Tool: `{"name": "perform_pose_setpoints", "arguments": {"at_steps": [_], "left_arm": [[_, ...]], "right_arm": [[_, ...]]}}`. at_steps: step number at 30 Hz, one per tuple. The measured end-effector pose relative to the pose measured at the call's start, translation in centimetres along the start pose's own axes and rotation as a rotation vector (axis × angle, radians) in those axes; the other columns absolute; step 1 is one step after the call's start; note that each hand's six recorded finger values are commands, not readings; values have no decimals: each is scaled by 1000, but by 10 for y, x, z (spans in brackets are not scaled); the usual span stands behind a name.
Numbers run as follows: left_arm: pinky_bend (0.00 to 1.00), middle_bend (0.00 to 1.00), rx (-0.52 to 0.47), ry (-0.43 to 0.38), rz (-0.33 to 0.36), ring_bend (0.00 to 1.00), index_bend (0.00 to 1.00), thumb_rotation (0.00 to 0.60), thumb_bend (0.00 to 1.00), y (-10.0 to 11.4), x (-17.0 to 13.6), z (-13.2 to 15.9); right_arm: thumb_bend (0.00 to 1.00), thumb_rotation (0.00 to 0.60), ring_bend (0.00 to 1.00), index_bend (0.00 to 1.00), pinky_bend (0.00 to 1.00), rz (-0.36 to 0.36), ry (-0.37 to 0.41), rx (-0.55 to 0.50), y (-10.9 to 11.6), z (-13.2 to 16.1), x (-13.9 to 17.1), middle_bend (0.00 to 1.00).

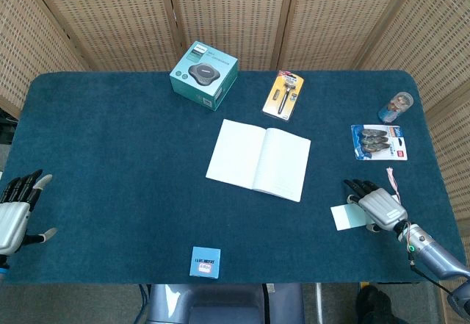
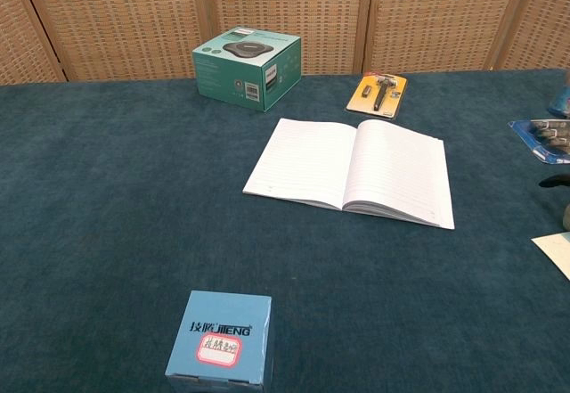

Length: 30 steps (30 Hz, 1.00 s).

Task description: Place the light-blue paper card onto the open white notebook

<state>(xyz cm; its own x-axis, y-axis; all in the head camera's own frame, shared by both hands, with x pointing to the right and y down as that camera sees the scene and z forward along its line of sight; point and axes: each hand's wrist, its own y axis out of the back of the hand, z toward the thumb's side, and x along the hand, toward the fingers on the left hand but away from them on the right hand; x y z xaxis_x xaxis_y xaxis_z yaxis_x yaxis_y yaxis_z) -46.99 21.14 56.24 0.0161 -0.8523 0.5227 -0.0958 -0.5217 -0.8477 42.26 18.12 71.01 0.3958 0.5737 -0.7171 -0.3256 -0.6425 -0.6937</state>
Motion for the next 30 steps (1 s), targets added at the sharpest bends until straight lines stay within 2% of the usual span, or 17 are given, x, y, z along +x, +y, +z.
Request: {"name": "perform_pose_setpoints", "arguments": {"at_steps": [8, 18, 23, 30], "left_arm": [[0, 0, 0, -1, 0, 0, 0, 600, 0, 0, 0, 0], [0, 0, -2, 1, 1, 0, 0, 600, 0, 1, 0, 0], [0, 0, -7, 2, 0, 0, 0, 600, 0, 1, 0, -1], [0, 0, -13, 6, -2, 0, 0, 600, 0, 2, 1, -3]], "right_arm": [[84, 600, 0, 662, 136, -23, 5, -8, 4, 1, 1, 0], [93, 600, 0, 662, 136, -56, 11, -6, 10, 1, 2, 0], [130, 600, 0, 662, 136, -106, 8, -9, 26, -1, 3, 0], [131, 600, 0, 662, 136, -177, 10, 11, 63, -4, -2, 0]]}}
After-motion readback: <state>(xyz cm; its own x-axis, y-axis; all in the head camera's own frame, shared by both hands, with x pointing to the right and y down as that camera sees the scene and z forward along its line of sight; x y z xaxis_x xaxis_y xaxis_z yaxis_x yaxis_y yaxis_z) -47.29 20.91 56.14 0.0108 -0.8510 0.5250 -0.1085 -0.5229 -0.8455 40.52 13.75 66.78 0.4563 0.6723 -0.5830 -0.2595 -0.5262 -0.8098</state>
